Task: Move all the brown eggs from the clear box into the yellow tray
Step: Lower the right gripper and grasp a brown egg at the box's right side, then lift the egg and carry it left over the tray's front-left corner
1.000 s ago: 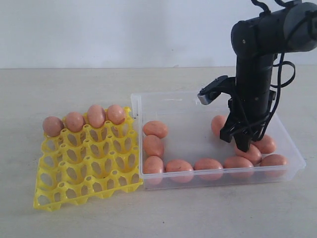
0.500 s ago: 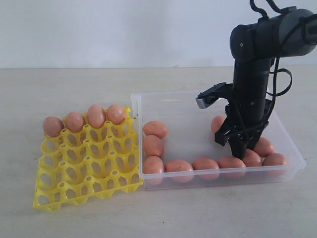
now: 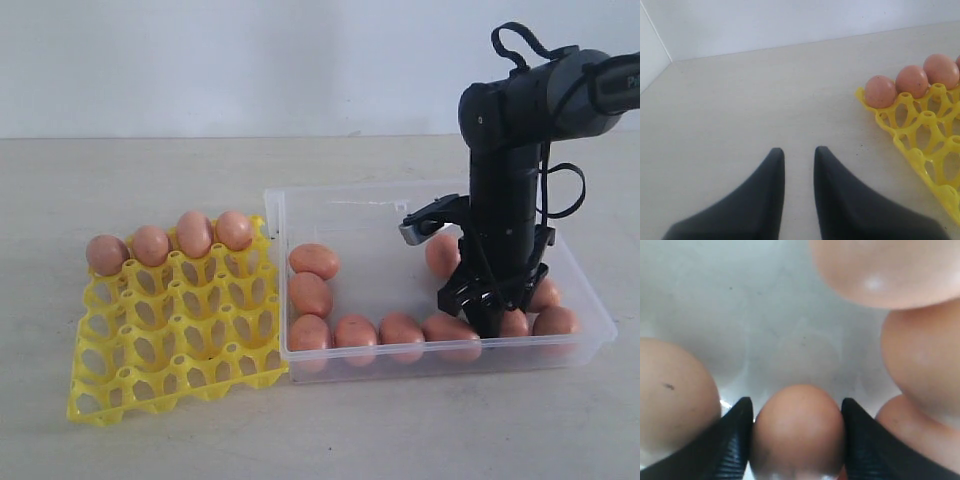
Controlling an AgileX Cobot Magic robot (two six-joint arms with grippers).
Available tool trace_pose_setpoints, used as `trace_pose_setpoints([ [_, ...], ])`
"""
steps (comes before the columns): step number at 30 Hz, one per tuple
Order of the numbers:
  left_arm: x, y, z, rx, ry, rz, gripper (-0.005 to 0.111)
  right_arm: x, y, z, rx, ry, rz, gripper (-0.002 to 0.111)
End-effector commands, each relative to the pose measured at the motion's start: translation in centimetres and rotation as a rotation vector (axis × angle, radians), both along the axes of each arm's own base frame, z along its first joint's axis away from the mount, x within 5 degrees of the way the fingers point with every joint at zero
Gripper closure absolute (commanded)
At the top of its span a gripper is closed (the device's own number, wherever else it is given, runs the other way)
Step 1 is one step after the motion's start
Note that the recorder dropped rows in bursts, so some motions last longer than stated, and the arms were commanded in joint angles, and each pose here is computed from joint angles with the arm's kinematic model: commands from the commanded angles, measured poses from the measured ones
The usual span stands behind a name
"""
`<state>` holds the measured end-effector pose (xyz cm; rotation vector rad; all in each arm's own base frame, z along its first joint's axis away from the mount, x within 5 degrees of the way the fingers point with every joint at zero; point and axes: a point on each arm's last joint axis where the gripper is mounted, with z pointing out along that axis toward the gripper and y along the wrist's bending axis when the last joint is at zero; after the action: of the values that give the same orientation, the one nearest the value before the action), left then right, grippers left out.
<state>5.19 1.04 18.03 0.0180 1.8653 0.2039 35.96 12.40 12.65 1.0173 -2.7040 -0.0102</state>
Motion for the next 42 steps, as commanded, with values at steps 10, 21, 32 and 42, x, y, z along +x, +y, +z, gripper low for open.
trace_pose_setpoints([
  [10,0.0,0.0,-0.1,-0.003,-0.005,0.001,0.085,-0.3,0.3,1.6,0.056,-0.015,-0.032,0.108],
  [21,0.0,0.0,-0.1,-0.003,-0.005,0.001,0.085,-1.2,7.6,13.4,0.720,-0.586,-0.322,0.108],
  [32,0.0,0.0,-0.1,-0.003,-0.005,0.001,0.085,-11.5,22.0,13.8,1.056,-1.064,-0.117,0.108],
  [42,0.0,0.0,-0.1,-0.003,-0.005,0.001,0.085,-6.2,28.8,14.2,1.105,-0.948,-0.100,0.109],
])
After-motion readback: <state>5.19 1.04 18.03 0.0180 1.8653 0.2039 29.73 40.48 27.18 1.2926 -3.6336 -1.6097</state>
